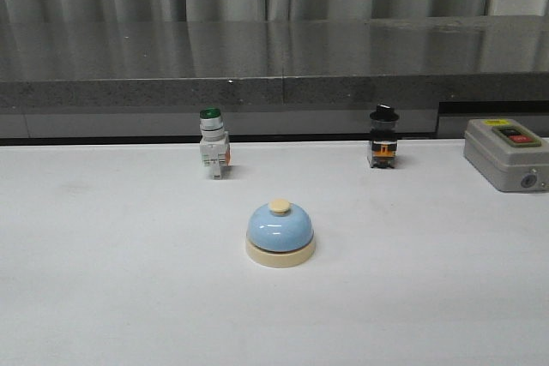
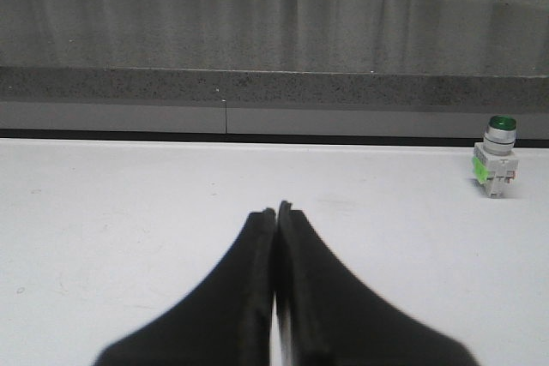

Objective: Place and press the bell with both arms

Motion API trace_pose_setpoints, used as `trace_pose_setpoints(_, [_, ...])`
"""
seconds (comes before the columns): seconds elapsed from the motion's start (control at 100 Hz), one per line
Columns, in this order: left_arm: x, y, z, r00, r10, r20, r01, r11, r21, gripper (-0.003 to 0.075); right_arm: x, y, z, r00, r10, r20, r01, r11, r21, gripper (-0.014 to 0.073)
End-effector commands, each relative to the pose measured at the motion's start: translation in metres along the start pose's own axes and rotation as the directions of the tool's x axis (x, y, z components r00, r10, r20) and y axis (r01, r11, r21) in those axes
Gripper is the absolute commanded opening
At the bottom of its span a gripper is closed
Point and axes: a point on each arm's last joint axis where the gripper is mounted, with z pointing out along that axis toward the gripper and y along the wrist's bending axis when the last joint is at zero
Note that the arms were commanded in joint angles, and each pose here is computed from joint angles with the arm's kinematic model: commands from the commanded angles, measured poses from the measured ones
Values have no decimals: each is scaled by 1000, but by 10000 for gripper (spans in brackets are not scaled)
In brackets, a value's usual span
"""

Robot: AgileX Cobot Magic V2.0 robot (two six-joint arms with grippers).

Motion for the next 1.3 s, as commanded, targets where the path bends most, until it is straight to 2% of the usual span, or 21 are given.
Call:
trace_pose_setpoints(0.0, [6, 1, 1, 998, -4, 67, 4, 1000, -1, -20, -29, 1, 7, 998, 6, 63, -6, 1000, -4, -60])
trace_pose_setpoints(0.31, [6, 1, 1, 998, -4, 67, 4, 1000, -1, -20, -63, 4, 58, 996, 5, -88, -5, 1000, -2, -60])
trace_pose_setpoints(0.52, [6, 1, 1, 998, -4, 67, 4, 1000, -1, -20, -77, 20, 104, 968, -20, -250, 0, 997, -81, -60])
trace_pose_setpoints(0.67, [6, 1, 1, 998, -4, 67, 4, 1000, -1, -20, -74, 44, 141, 926, -67, -371, 5, 986, -165, -60])
trace_pose_setpoints(0.899, [6, 1, 1, 998, -4, 67, 4, 1000, -1, -20, -63, 84, 187, 869, -146, -472, 12, 961, -275, -60])
trace_pose_setpoints(1.289, [6, 1, 1, 998, -4, 67, 4, 1000, -1, -20, -33, 155, 241, 724, -297, -622, 27, 914, -405, -60])
